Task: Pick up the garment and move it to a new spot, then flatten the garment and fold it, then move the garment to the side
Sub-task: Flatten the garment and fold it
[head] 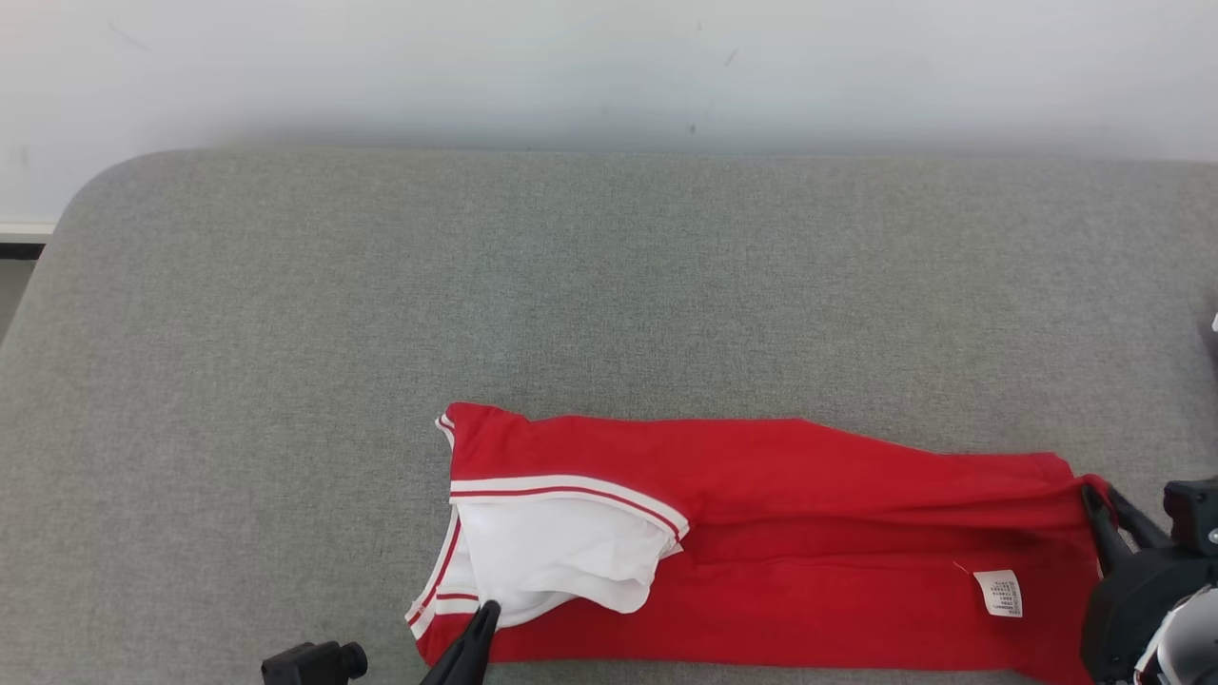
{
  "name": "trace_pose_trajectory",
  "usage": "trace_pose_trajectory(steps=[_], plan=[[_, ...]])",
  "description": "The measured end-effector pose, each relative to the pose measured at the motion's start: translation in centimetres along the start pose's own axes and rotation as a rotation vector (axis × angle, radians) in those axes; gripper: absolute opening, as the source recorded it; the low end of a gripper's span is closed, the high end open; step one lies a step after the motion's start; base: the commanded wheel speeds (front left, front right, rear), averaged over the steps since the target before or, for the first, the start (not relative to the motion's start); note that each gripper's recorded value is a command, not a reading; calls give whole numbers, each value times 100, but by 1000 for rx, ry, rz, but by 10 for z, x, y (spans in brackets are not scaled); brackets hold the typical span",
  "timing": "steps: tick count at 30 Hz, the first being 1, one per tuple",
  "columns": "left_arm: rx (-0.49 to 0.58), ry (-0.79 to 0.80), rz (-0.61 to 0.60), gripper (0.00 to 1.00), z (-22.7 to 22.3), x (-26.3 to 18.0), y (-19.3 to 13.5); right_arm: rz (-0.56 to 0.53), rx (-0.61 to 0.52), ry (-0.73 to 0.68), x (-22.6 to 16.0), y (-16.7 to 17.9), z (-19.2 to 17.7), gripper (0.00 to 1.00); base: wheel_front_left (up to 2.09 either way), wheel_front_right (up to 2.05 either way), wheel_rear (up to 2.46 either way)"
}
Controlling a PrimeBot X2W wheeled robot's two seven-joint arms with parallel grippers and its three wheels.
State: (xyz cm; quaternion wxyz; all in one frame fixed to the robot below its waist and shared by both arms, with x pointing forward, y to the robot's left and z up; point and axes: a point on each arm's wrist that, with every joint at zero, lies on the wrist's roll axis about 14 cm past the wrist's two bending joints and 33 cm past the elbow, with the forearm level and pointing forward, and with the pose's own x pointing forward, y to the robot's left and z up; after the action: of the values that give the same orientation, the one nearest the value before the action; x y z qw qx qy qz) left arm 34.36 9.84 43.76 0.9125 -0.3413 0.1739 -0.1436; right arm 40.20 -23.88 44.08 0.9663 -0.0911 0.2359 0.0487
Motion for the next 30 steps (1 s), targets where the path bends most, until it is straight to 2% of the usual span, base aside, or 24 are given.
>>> trace_pose_trajectory(steps=[1,2,3,4,8,11,16,19,24,30], plan=[[1,1,6,11,-1,-1,1,-7,4,0,-1,-2,0,100,0,0,0],[8,2,10,11,-1,-1,3,-12,8,0,-2,-3,-1,100,0,0,0],[18,2,16,83,-2,-2,4,-12,10,0,-3,-3,-1,100,0,0,0],[25,-4,22,100,-1,-2,5,-11,15,-1,-4,-3,-1,100,0,0,0],[85,-23,39,100,2,-5,9,-5,52,-5,-11,0,-4,100,0,0,0],[134,-86,52,100,21,-7,12,-15,103,-26,-20,-2,-3,100,0,0,0],[241,-301,70,100,80,-16,6,-57,226,-40,-36,-9,-8,100,0,0,0],[305,-390,93,100,99,-29,4,-67,340,-55,-42,-7,-8,100,0,0,0],[415,-483,126,100,118,-46,4,-83,436,-14,-43,-7,-17,100,0,0,0],[458,-516,164,100,125,-52,12,-97,497,38,-33,-10,-21,100,0,0,0]])
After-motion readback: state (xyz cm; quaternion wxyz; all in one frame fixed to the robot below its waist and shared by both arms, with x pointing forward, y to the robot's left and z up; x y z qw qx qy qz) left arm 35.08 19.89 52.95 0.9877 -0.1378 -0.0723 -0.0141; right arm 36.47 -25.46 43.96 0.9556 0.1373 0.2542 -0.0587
